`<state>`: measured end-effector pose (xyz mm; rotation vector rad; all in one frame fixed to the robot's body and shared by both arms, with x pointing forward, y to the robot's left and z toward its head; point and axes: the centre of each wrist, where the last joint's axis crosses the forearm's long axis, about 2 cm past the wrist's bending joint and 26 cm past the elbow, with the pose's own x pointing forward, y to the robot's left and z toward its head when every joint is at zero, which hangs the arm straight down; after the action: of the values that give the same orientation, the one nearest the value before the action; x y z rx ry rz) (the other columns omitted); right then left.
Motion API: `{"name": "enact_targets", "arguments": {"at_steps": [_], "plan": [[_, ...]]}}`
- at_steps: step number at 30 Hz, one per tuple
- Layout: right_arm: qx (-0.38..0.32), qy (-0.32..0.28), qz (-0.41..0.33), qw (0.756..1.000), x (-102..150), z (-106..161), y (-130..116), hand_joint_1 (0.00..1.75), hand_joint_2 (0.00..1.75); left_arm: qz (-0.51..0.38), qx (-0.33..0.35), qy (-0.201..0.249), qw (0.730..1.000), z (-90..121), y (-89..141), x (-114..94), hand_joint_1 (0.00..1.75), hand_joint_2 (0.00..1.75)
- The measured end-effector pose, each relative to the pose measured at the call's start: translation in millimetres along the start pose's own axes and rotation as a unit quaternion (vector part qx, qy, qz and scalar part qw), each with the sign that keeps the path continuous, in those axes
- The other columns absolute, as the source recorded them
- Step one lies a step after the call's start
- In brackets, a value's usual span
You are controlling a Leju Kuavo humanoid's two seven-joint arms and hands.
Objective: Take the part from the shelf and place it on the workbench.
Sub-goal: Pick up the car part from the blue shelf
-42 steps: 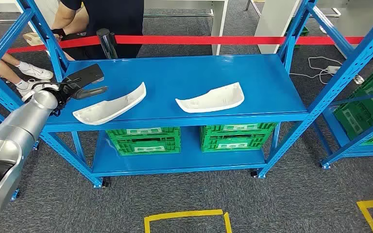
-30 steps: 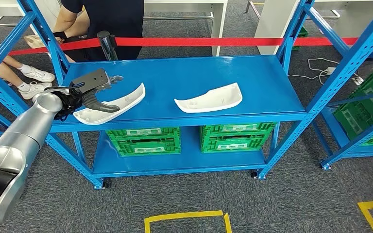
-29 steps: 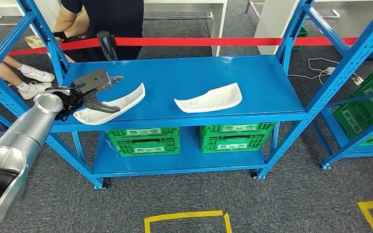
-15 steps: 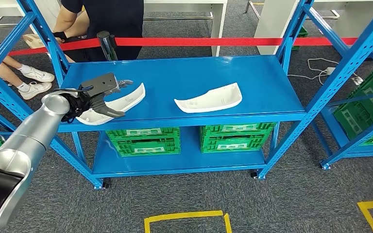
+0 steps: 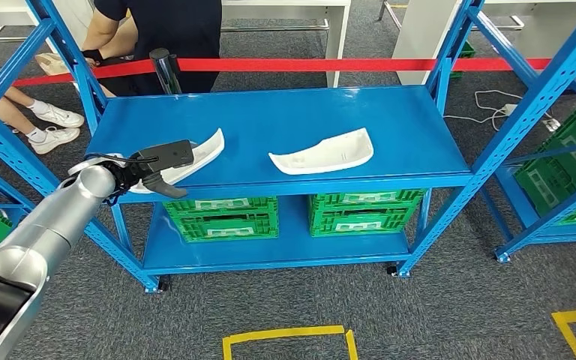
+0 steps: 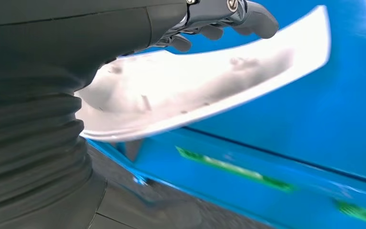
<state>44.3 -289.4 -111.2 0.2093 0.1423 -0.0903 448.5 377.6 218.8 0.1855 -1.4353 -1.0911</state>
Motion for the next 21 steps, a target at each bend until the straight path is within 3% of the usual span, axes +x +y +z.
{"name": "enact_targets", "arguments": {"at_steps": [8,10,11,12,15,16,21], "plan": [[-0.002,0.002,0.004,1.000,-2,0,0,0.00,0.00,-0.083,0.034,0.086,0.992,1,-9,-13,0.01,1.75],[-0.003,0.003,0.007,1.000,-1,0,0,0.00,0.00,-0.104,0.054,0.113,0.987,1,-9,-16,0.10,1.75],[-0.004,0.003,0.009,1.000,-1,0,0,0.00,0.00,-0.117,0.067,0.128,0.983,1,-10,-18,0.23,1.75],[-0.004,0.003,0.011,1.000,-1,0,0,0.00,0.00,-0.130,0.079,0.141,0.978,1,-10,-20,0.47,1.75],[-0.005,0.002,0.015,1.000,1,0,0,0.00,0.00,-0.155,0.092,0.163,0.970,1,-15,-24,1.52,1.75],[-0.005,0.001,0.016,1.000,2,0,0,0.00,0.00,-0.160,0.091,0.168,0.968,1,-16,-25,1.71,1.75],[-0.006,0.000,0.017,1.000,3,1,1,0.00,0.00,-0.173,0.084,0.178,0.965,0,-22,-28,1.75,1.75]]}}
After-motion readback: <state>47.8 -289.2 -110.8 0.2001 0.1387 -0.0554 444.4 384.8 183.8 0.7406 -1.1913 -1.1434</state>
